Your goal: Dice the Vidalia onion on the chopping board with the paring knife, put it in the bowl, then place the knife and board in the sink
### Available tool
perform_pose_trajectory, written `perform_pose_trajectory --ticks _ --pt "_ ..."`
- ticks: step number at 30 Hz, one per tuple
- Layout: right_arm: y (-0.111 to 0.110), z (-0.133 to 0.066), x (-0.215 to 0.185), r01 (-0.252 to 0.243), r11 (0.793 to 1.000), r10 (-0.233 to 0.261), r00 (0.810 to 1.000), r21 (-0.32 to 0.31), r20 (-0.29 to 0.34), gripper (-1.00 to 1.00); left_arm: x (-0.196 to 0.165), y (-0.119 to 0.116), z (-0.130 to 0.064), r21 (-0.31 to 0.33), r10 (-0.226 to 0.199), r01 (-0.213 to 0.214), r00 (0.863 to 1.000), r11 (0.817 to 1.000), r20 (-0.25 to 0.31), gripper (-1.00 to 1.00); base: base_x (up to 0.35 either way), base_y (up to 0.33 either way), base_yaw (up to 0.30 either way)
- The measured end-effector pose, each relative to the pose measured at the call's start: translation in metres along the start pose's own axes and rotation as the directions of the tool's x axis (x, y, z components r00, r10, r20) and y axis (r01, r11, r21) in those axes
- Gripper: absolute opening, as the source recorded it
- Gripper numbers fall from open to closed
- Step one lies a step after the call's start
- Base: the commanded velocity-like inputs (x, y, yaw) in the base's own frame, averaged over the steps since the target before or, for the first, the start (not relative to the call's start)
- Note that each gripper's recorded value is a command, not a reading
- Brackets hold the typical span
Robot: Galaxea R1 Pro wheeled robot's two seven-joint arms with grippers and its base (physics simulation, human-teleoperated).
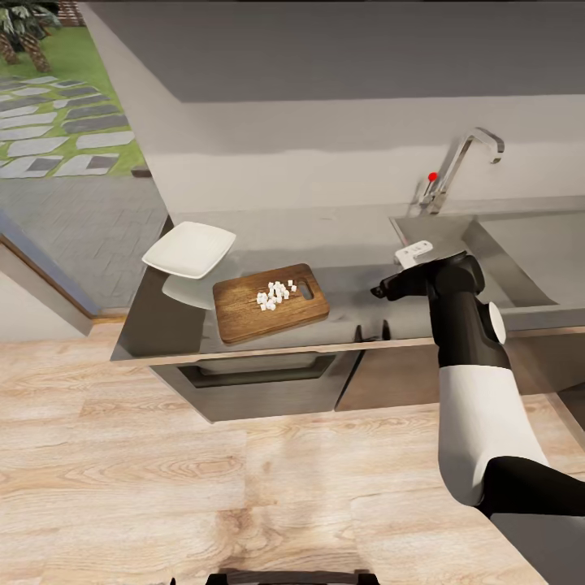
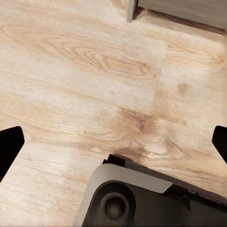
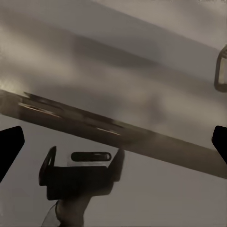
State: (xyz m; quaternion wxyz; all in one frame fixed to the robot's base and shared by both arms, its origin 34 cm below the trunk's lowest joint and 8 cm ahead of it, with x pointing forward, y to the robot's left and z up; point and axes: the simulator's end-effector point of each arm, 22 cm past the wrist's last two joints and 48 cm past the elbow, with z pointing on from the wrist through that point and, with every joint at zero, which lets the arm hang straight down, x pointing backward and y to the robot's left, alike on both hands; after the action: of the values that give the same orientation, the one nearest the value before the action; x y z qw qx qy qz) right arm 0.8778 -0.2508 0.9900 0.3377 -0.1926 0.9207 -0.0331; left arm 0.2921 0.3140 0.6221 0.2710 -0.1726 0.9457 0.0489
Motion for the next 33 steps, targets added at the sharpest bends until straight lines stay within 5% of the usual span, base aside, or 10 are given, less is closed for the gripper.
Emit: perform_pose_trajectory --ticks 18,27,33 --pt "0.003 -0.004 -0.008 -0.005 1.000 0.005 1.000 -0.002 0.020 1.00 0.011 0.004 -0.004 -0.005 0.002 -0.002 1.000 1.000 -0.028 1.00 0.047 0.048 0.000" --pt "0.060 -0.004 -0.031 -0.014 0.996 0.019 0.998 -0.091 0.057 1.00 0.012 0.012 -0.003 -0.020 0.003 -0.004 0.999 1.000 -0.035 1.00 0.001 0.001 0.000" --pt "0.062 -0.004 -0.032 -0.026 0.994 0.033 0.997 -0.107 0.063 1.00 0.024 0.008 -0.007 -0.008 0.010 -0.011 0.998 1.000 -0.062 1.00 0.000 0.000 0.000"
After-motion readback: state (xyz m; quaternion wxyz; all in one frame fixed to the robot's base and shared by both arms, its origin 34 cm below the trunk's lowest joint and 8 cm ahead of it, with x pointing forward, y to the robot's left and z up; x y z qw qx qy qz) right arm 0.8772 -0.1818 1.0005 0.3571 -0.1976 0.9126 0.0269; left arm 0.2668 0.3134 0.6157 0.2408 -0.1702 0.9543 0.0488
